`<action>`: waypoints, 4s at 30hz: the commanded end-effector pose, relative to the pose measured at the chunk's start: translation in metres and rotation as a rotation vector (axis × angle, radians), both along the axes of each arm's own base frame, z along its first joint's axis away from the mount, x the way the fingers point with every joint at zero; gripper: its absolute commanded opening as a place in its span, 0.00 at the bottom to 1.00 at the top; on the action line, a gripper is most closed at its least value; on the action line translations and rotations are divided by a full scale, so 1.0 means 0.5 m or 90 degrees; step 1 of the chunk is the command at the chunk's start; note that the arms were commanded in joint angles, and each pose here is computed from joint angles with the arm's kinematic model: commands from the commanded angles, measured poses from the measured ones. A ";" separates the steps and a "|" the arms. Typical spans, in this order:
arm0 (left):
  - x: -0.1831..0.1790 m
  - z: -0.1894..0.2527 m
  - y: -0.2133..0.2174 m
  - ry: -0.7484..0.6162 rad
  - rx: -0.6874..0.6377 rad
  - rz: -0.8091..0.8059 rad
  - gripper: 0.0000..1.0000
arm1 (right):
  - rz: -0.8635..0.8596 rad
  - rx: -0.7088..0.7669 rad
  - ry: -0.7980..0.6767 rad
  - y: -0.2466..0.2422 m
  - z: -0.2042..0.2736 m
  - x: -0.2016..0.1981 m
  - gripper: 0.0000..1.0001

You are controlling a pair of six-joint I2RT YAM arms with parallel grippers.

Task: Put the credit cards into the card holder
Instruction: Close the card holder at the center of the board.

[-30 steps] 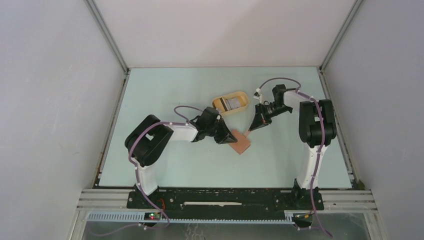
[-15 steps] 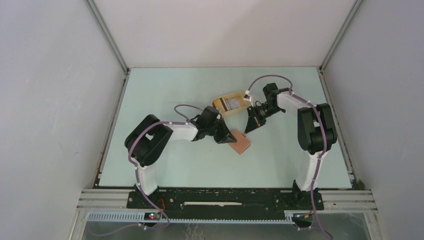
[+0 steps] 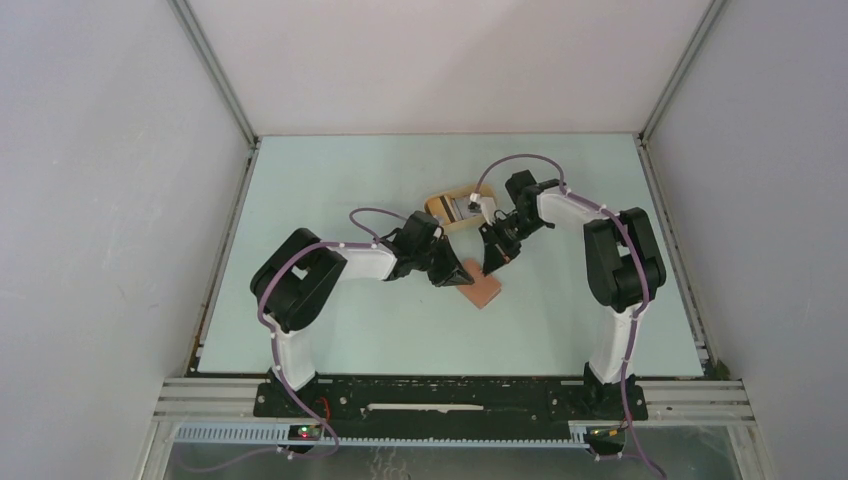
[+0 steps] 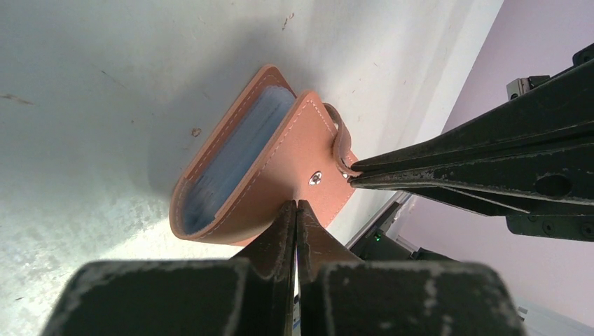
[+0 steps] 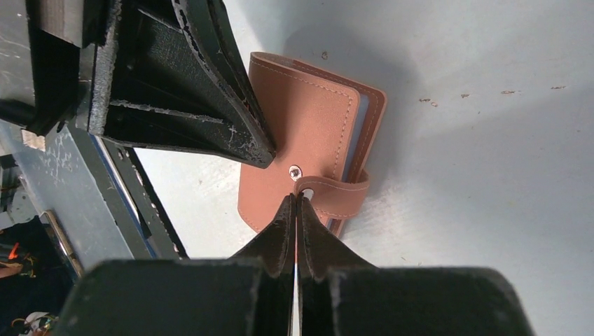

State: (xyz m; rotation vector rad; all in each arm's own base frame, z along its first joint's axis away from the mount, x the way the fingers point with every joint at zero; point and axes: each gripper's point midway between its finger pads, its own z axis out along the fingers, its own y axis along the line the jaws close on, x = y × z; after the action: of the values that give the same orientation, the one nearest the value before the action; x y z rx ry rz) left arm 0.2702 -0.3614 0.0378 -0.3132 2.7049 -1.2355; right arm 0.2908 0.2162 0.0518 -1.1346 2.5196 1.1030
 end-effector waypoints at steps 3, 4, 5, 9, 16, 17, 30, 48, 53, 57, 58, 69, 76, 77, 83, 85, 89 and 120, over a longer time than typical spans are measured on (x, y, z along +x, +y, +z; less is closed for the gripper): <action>-0.017 -0.091 0.058 0.041 0.108 0.012 0.03 | 0.009 -0.010 -0.029 0.010 0.019 -0.005 0.00; -0.017 -0.090 0.057 0.040 0.107 0.011 0.03 | 0.008 -0.009 -0.030 0.012 0.020 -0.006 0.00; -0.017 -0.090 0.057 0.040 0.107 0.010 0.03 | 0.009 -0.008 -0.029 0.014 0.021 -0.008 0.00; -0.019 -0.092 0.056 0.043 0.107 0.008 0.03 | 0.007 -0.006 -0.029 0.022 0.024 -0.010 0.00; -0.014 -0.087 0.046 0.032 0.095 0.006 0.03 | 0.007 0.000 -0.028 0.033 0.029 -0.014 0.00; -0.013 -0.088 0.046 0.033 0.095 0.006 0.03 | 0.009 -0.001 -0.026 0.033 0.029 -0.016 0.00; -0.014 -0.088 0.043 0.033 0.093 0.004 0.03 | 0.010 -0.009 -0.028 0.045 0.030 -0.022 0.00; -0.014 -0.087 0.043 0.034 0.092 0.003 0.03 | 0.017 -0.024 -0.013 0.057 0.024 -0.040 0.00; -0.015 -0.088 0.043 0.035 0.092 0.002 0.02 | 0.028 -0.027 -0.001 0.061 0.019 -0.053 0.00; -0.014 -0.088 0.043 0.034 0.092 0.003 0.03 | 0.038 -0.032 0.003 0.066 0.015 -0.064 0.00; -0.014 -0.088 0.043 0.034 0.093 0.002 0.03 | 0.040 -0.034 0.004 0.067 0.013 -0.068 0.00; -0.013 -0.088 0.043 0.032 0.091 0.003 0.03 | 0.036 -0.066 0.024 0.063 -0.016 -0.081 0.00; -0.014 -0.088 0.044 0.031 0.087 0.006 0.03 | 0.000 -0.096 0.017 0.058 -0.033 -0.061 0.00; -0.014 -0.088 0.044 0.030 0.086 0.007 0.02 | -0.012 -0.099 0.017 0.056 -0.034 -0.056 0.00; -0.016 -0.089 0.044 0.029 0.082 0.008 0.02 | -0.032 -0.122 0.029 0.049 -0.056 -0.049 0.00; -0.015 -0.088 0.044 0.028 0.081 0.009 0.02 | -0.034 -0.132 0.038 0.048 -0.067 -0.051 0.00; -0.016 -0.087 0.044 0.028 0.078 0.010 0.03 | -0.041 -0.151 0.049 0.043 -0.083 -0.051 0.00; -0.001 -0.049 0.044 0.000 0.047 0.016 0.07 | 0.021 0.120 0.001 0.045 0.146 -0.039 0.49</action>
State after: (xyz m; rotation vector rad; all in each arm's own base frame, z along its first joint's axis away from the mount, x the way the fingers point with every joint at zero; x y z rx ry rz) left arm 0.2698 -0.3619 0.0382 -0.2977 2.6966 -1.2864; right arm 0.2695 0.2424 0.0813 -1.0691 2.5721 1.2373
